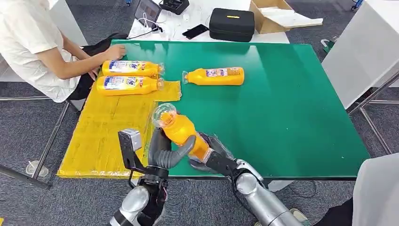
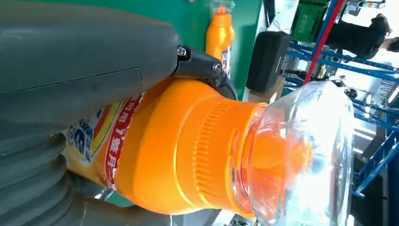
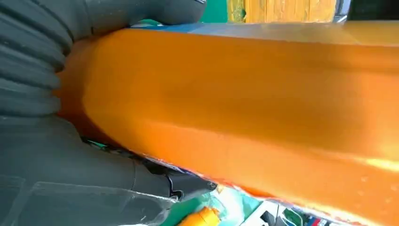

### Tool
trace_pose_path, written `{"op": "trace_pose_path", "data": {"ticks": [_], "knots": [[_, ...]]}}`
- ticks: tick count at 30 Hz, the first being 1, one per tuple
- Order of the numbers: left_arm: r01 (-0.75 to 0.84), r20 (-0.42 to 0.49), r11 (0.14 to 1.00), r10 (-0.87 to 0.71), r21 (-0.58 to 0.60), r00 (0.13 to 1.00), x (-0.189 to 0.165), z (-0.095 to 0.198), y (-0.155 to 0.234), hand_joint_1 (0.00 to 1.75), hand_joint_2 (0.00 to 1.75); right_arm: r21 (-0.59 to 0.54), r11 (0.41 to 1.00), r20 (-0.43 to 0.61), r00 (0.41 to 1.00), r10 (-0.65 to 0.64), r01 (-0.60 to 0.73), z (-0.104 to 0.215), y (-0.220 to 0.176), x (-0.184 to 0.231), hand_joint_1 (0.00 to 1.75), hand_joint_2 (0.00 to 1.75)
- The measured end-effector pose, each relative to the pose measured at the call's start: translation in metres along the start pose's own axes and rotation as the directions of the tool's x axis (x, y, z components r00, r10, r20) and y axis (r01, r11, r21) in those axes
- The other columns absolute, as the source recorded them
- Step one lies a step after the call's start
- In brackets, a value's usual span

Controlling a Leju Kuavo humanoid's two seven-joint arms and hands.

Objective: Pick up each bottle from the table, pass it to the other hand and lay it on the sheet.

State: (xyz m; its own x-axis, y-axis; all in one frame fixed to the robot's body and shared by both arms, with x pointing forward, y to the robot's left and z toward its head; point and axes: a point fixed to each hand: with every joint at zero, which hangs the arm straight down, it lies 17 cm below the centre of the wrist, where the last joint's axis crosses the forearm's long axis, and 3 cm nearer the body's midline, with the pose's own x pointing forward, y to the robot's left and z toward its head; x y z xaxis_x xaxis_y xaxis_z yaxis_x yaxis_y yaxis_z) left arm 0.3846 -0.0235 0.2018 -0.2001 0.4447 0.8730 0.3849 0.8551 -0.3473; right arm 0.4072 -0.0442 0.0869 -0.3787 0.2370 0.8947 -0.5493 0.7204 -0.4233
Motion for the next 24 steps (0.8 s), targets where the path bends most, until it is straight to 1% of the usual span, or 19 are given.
{"op": "trace_pose_path", "data": {"ticks": [4,7,9,10,11,16,17,18,19,24], "knots": [[0.019,-0.008,1.000,-0.019,-0.016,1.000,-0.005,0.000,-0.004,1.75,1.75,-0.005,1.000,-0.010,1.000,-0.010,0.010,0.003,0.000,-0.003,1.55,1.75],[0.024,-0.013,1.000,-0.025,-0.020,1.000,-0.007,0.000,-0.005,1.75,1.75,-0.005,1.000,-0.015,1.000,-0.012,0.012,0.004,0.000,-0.005,1.43,1.75],[0.029,-0.016,0.999,-0.029,-0.025,0.999,-0.009,0.000,-0.006,1.75,1.75,-0.007,1.000,-0.017,1.000,-0.017,0.017,0.004,-0.001,-0.006,1.27,1.75],[0.031,-0.018,0.999,-0.032,-0.029,0.999,-0.010,0.000,-0.007,1.75,1.75,-0.012,1.000,-0.019,1.000,-0.023,0.023,0.005,-0.002,-0.007,1.22,1.75],[0.033,-0.020,0.999,-0.033,-0.031,0.999,-0.011,0.001,-0.007,1.75,1.75,-0.017,0.999,-0.021,0.999,-0.029,0.028,0.005,-0.002,-0.007,0.98,1.75],[0.035,-0.030,0.999,-0.036,-0.033,0.999,-0.014,0.002,-0.007,1.75,1.75,-0.028,0.999,-0.026,0.999,-0.044,0.043,0.008,-0.004,-0.009,0.98,1.75],[0.036,-0.031,0.999,-0.037,-0.033,0.999,-0.015,0.002,-0.007,1.75,1.75,-0.030,0.999,-0.028,0.999,-0.046,0.045,0.008,-0.004,-0.010,0.58,1.75],[0.036,-0.033,0.999,-0.037,-0.033,0.999,-0.015,0.002,-0.007,1.75,1.75,-0.030,0.998,-0.029,0.998,-0.047,0.046,0.009,-0.004,-0.010,0.10,1.75],[0.037,-0.033,0.999,-0.038,-0.033,0.999,-0.016,0.002,-0.007,1.75,1.75,-0.032,0.998,-0.030,0.998,-0.048,0.047,0.009,-0.004,-0.011,0.00,1.75],[0.046,-0.033,0.998,-0.047,-0.030,0.998,-0.016,0.002,-0.006,1.75,1.75,-0.057,0.997,-0.032,0.998,-0.051,0.049,0.009,-0.008,-0.011,0.00,1.75]]}}
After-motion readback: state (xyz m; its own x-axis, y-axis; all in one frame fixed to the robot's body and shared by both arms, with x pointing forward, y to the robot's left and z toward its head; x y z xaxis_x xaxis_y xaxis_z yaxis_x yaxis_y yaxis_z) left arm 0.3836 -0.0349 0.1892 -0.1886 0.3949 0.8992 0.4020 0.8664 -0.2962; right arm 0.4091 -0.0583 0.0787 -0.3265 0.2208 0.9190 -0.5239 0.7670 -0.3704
